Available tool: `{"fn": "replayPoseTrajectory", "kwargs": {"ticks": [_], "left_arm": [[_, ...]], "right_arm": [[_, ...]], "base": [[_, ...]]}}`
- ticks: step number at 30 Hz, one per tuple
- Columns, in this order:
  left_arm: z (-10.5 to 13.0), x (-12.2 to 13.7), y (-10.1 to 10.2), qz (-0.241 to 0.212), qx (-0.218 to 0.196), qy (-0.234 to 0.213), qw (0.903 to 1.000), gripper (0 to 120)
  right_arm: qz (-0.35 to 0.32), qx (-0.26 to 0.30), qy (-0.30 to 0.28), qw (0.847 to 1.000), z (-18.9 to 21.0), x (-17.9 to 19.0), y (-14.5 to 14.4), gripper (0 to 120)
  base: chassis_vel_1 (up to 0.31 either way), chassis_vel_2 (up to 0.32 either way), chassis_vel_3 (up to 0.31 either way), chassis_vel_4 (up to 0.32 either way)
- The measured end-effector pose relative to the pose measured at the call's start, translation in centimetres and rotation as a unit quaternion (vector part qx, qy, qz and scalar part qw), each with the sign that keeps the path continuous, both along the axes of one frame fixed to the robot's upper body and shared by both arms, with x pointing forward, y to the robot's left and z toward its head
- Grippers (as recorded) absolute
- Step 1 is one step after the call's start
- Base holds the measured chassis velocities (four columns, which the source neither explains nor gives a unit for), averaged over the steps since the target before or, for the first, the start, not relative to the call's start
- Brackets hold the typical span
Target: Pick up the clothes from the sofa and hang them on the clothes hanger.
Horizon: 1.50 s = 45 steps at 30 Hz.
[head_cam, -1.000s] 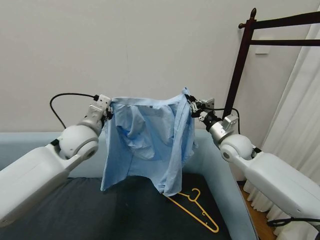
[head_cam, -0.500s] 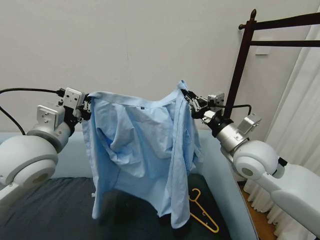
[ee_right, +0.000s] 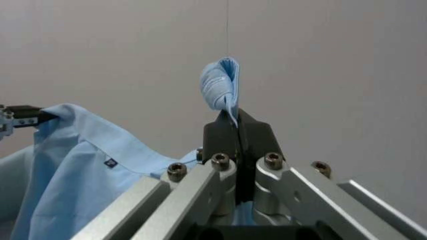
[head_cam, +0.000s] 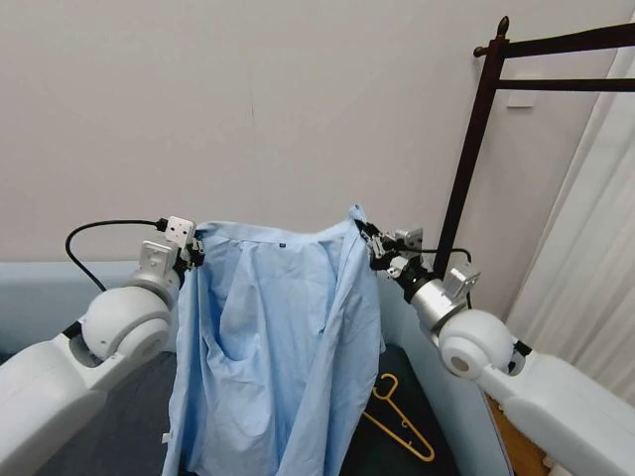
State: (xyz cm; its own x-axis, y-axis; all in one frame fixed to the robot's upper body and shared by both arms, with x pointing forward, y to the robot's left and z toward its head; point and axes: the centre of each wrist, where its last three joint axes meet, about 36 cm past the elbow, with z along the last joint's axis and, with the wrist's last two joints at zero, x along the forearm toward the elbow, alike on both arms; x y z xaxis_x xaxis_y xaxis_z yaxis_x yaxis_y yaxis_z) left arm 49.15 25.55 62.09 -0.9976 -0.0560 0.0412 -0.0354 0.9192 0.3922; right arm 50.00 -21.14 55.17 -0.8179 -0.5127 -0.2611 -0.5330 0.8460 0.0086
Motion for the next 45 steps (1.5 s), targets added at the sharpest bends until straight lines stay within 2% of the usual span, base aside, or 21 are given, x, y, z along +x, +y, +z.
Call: {"fn": "replayPoseTrajectory", "kwargs": {"ticks": [1, 2, 3, 6, 7, 11, 12, 16, 21, 28, 30, 34, 38, 39, 42, 43, 45], "left_arm": [[-1.3, 0.3, -0.2, 0.002, 0.004, 0.005, 1.0000, 0], [-1.3, 0.3, -0.2, 0.002, 0.004, 0.005, 1.0000, 0], [-3.3, 1.0, -0.5, 0.008, 0.013, 0.008, 0.9998, 0], [-7.2, 1.9, -0.5, 0.024, 0.025, 0.023, 0.9991, 0], [-7.2, 1.9, -0.5, 0.024, 0.025, 0.023, 0.9991, 0], [-11.7, 2.3, -0.4, 0.037, 0.037, 0.042, 0.9978, 0], [-11.7, 2.3, -0.4, 0.037, 0.037, 0.042, 0.9978, 0], [-16.3, 2.0, -1.0, 0.043, 0.047, 0.061, 0.9961, 0], [-18.7, 1.6, -1.0, 0.049, 0.050, 0.073, 0.9949, 0], [-19.3, 1.6, -1.3, 0.047, 0.042, 0.075, 0.9952, 0], [-19.2, 1.7, -1.4, 0.041, 0.040, 0.073, 0.9957, 0], [-19.1, 1.6, -1.5, 0.039, 0.039, 0.072, 0.9959, 0], [-19.1, 1.6, -1.5, 0.038, 0.039, 0.071, 0.9960, 0], [-19.1, 1.6, -1.5, 0.038, 0.039, 0.071, 0.9960, 0], [-19.3, 1.5, -1.4, 0.038, 0.037, 0.070, 0.9961, 0], [-19.3, 1.5, -1.4, 0.038, 0.037, 0.070, 0.9961, 0], [-19.6, 1.3, -1.2, 0.036, 0.037, 0.071, 0.9961, 0]], "right_arm": [[0.002, -0.002, 0.005, 1.000, -1.6, 0.0, -0.1, 0], [0.002, -0.002, 0.005, 1.000, -1.6, 0.0, -0.1, 0], [0.005, -0.005, 0.019, 1.000, -4.2, 0.2, -0.2, 0], [0.010, -0.023, 0.028, 0.999, -9.6, 1.0, -0.4, 0], [0.010, -0.023, 0.028, 0.999, -9.6, 1.0, -0.4, 0], [0.037, -0.038, 0.042, 0.998, -15.3, 1.9, 0.0, 0], [0.037, -0.038, 0.042, 0.998, -15.3, 1.9, 0.0, 0], [0.072, -0.036, 0.057, 0.995, -19.7, 2.4, 0.7, 0], [0.075, -0.054, 0.074, 0.993, -23.3, 3.0, -0.3, 0], [0.049, -0.076, 0.086, 0.992, -25.7, 3.9, -0.9, 2], [0.028, -0.091, 0.090, 0.991, -26.4, 4.2, -1.8, 14], [0.013, -0.104, 0.095, 0.990, -26.6, 3.9, -3.4, 25], [0.020, -0.125, 0.112, 0.986, -26.5, 1.2, -6.9, 42], [0.020, -0.125, 0.112, 0.986, -26.5, 1.2, -6.9, 42], [0.003, -0.121, 0.138, 0.983, -26.1, -1.2, -8.9, 57], [0.003, -0.121, 0.138, 0.983, -26.1, -1.2, -8.9, 57], [-0.025, -0.123, 0.169, 0.978, -25.4, -2.1, -9.6, 66]], "base": [[0.000, 0.000, 0.000, 0.000], [0.000, 0.000, 0.000, 0.000], [0.000, 0.000, 0.000, 0.000], [0.000, 0.000, 0.000, 0.000], [0.000, 0.000, 0.000, 0.000], [0.000, 0.000, 0.000, 0.000], [0.000, 0.000, 0.000, 0.000], [0.000, 0.000, 0.000, 0.000], [0.000, 0.000, 0.000, 0.000], [0.000, 0.000, 0.000, 0.000], [0.000, 0.000, 0.000, 0.000], [0.000, 0.000, 0.000, 0.000], [0.000, 0.000, 0.000, 0.000], [0.000, 0.000, 0.000, 0.000], [0.000, 0.000, 0.000, 0.000], [0.000, 0.000, 0.000, 0.000], [0.000, 0.000, 0.000, 0.000]]}}
